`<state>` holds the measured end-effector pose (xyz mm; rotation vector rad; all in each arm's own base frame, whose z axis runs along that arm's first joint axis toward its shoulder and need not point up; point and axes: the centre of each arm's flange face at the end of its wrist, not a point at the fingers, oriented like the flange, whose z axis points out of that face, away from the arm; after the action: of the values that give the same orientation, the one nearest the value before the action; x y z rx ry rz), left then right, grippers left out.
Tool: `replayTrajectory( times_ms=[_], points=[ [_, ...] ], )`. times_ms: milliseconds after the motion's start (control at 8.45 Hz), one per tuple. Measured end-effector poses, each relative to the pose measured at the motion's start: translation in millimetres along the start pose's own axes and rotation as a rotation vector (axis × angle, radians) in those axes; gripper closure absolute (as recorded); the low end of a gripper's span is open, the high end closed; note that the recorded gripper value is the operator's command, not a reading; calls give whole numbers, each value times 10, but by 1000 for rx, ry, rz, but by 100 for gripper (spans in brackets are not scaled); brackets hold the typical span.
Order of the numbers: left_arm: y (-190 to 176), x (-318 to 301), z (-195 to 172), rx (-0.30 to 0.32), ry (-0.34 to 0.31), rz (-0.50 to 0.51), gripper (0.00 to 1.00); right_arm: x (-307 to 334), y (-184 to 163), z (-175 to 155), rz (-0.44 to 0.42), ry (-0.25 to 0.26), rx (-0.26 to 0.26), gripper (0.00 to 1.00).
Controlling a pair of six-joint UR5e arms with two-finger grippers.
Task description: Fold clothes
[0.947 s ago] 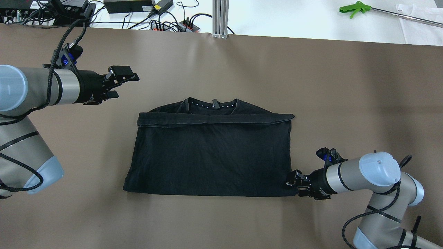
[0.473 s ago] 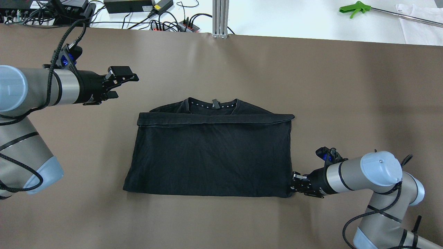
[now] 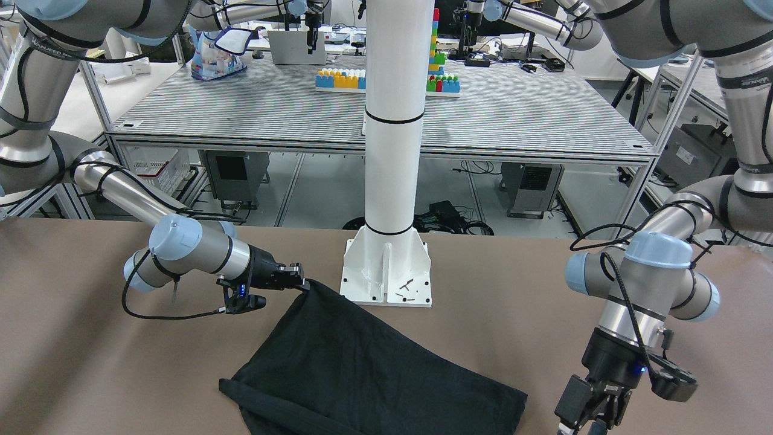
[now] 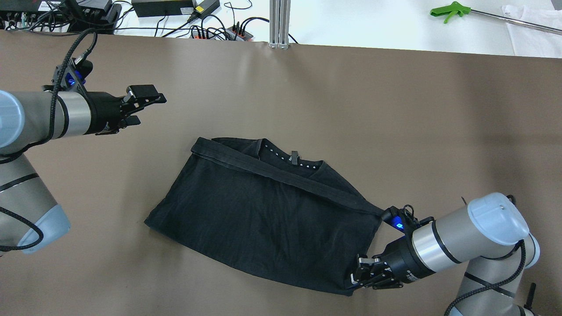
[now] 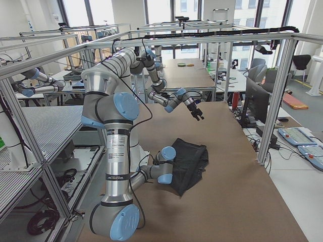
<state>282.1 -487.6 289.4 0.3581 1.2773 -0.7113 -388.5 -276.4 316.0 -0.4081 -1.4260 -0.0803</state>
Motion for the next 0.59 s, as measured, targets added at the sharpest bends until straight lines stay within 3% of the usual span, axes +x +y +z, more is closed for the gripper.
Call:
replayTrajectory(
  times_ms=[118, 355, 592],
  points=[
    [-7, -53, -38, 10, -4, -1, 0, -29, 166, 139, -25, -10, -53, 6],
    [-14, -119, -55, 17, -13, -2, 0, -60, 419, 408, -56, -17, -119, 5],
    [39, -126, -46, 0, -16, -1, 0, -89, 401, 379, -71, -31, -88, 5]
  ],
)
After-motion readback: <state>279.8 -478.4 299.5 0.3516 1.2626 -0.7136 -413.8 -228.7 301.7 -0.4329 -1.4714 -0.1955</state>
